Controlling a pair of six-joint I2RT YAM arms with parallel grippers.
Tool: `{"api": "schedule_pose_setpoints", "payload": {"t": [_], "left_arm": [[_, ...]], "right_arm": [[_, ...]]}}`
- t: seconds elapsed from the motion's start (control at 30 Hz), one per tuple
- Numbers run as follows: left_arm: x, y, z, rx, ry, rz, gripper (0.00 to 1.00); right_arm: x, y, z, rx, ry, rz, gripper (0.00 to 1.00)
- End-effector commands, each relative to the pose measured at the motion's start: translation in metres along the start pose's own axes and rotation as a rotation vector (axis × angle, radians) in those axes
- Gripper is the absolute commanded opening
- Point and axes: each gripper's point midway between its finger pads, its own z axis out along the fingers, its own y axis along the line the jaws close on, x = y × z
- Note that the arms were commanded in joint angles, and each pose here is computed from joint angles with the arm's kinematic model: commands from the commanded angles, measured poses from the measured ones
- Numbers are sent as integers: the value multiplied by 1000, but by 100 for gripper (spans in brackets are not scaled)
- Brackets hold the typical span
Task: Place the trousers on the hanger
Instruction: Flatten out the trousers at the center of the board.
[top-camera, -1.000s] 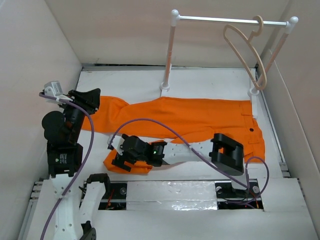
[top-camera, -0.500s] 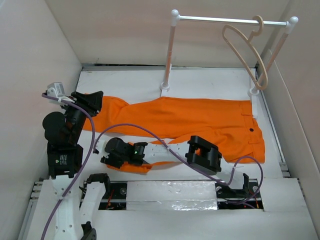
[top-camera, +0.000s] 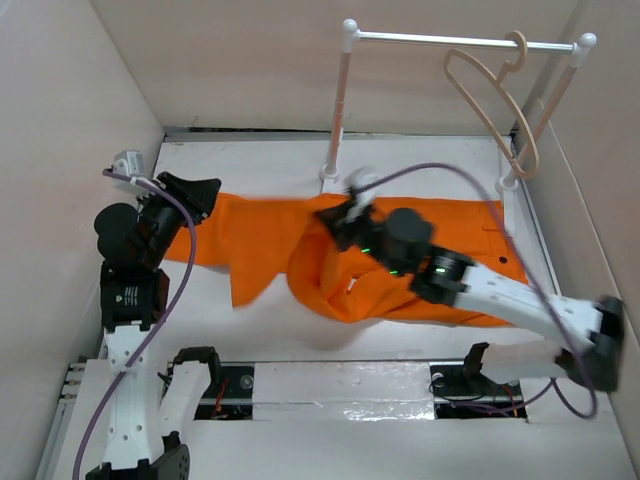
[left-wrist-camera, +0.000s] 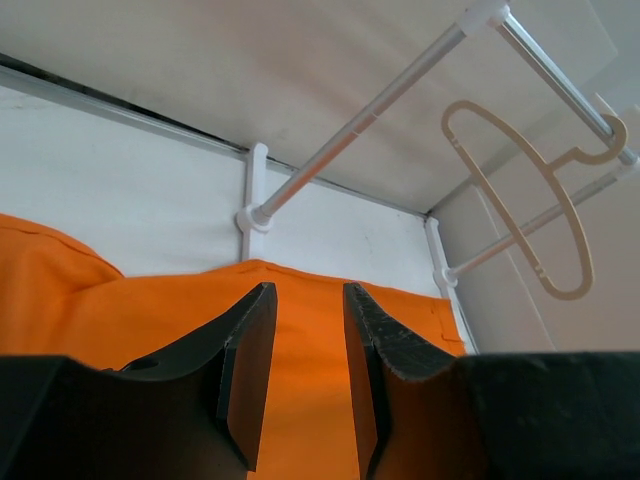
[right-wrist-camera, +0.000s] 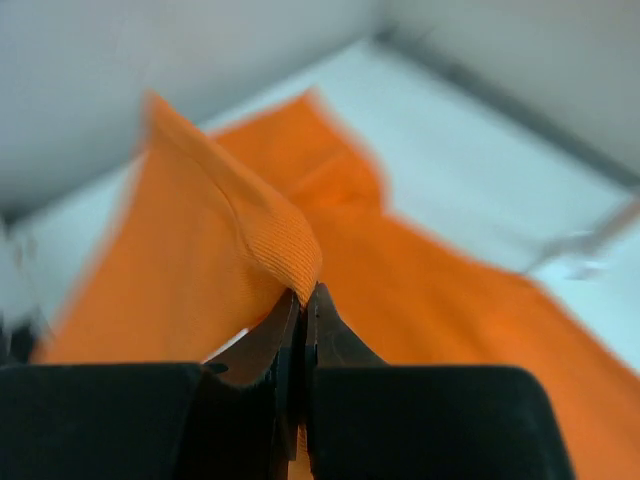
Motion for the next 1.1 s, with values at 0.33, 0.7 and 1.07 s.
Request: {"api": "schedule_pose_setpoints", "payload": {"t": [0.33,0.7,1.07], "left_arm": [[44,-9,61,137,147,-50,32],[214,-7,92,17,432,54,33],[60,-8,39,-187,-10,51,33]], "right_arm": [[173,-87,-111,203,167,295,3],[180,-118,-108,342,211,289,0],[-10,-13,-29,-137,36,26,0]]}}
